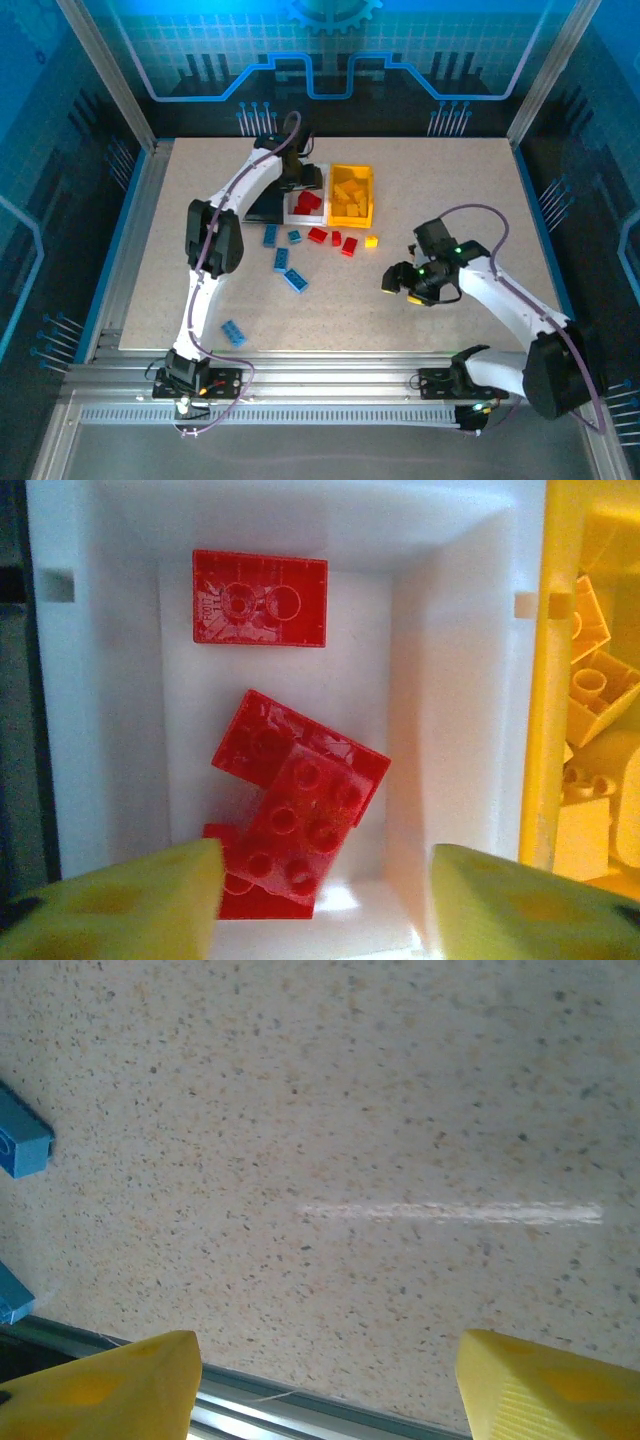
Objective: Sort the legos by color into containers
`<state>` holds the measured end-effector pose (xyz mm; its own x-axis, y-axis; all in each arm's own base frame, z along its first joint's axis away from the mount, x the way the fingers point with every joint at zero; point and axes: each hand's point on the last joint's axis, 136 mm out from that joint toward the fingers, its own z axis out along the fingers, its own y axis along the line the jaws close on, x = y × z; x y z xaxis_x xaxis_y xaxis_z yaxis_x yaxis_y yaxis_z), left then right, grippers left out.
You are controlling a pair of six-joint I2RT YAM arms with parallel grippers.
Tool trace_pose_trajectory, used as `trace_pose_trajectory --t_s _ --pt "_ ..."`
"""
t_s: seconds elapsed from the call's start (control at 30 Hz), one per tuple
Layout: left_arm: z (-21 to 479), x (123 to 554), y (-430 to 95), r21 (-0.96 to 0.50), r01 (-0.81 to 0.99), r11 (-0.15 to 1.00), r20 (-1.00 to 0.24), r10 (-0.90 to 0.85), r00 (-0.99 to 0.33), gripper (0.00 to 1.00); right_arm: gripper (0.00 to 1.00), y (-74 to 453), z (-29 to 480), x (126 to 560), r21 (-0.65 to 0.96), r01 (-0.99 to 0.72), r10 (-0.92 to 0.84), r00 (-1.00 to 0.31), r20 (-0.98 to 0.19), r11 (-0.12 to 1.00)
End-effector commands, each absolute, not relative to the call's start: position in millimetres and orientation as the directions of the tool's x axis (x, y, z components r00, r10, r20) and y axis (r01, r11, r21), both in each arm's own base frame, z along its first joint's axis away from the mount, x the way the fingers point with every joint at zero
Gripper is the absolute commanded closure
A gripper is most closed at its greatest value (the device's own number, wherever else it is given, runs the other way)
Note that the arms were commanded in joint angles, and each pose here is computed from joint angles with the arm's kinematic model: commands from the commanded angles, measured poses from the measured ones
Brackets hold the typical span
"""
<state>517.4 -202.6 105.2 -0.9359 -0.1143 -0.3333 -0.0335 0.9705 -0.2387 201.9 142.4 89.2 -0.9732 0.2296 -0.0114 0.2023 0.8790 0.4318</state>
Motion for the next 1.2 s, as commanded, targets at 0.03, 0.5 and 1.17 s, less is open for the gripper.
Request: trace_pose_trajectory --t_s 0.03,0.5,1.17 --pt "143.9 502.2 -199.4 -0.292 -0.033 0.956 -0.368 -0.144 -0.919 0.31 0.31 161.3 101.3 228.6 0.422 0.158 0.2 -0.978 -0.056 0.893" --pt "177.0 377.7 -169.2 -0.363 -0.039 0.931 -0.341 -0.172 -0.924 0.27 0.37 230.7 84.0 341.1 0.266 0.124 0.158 -0.981 -0.114 0.956" --pt "161.8 300.3 -141.8 -0.348 -0.046 0.936 -0.293 -0.156 -0.943 0.23 0.43 235.5 35.2 362.1 0.049 0.184 0.188 -0.977 -0.1 0.982"
